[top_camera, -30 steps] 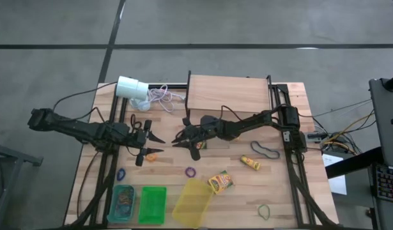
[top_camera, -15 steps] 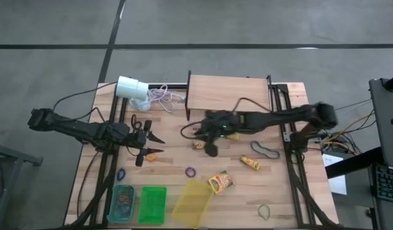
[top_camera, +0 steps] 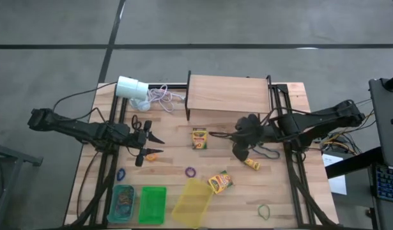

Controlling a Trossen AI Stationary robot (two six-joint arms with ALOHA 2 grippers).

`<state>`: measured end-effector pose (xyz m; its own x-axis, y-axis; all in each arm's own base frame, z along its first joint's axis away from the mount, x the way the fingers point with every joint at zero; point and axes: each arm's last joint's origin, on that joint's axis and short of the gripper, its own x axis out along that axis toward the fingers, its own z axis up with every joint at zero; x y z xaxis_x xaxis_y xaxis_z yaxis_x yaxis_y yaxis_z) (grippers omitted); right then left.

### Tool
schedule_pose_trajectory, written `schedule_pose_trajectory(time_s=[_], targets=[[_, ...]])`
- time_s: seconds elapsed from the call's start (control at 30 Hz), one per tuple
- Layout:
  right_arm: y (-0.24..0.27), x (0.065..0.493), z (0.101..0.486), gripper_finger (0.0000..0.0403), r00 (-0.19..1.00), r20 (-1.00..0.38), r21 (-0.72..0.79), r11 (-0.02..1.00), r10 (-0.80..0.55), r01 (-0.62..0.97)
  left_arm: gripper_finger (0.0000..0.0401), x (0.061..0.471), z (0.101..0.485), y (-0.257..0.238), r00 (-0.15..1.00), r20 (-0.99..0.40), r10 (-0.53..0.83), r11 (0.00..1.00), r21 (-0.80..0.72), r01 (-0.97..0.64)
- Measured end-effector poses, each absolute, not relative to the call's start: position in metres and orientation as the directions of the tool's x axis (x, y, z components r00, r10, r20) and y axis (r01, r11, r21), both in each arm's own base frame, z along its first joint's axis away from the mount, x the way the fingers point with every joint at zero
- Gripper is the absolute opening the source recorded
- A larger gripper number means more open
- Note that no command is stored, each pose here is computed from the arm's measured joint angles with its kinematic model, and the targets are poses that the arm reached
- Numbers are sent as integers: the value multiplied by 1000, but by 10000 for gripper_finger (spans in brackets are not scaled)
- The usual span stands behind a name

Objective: Pick & Place Office Desk Supplies
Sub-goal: Put the blue rubberband into the blue bin

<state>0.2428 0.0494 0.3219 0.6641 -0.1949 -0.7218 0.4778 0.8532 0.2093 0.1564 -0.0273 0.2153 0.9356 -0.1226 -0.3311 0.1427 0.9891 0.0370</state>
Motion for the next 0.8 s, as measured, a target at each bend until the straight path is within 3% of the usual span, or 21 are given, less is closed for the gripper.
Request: schedule_pose_trajectory(time_s=[0.8], targets=[[55, 245, 317, 68, 648, -735, 177, 866, -199, 467, 162, 156, 215, -27, 934, -335, -122, 989, 40, 144]])
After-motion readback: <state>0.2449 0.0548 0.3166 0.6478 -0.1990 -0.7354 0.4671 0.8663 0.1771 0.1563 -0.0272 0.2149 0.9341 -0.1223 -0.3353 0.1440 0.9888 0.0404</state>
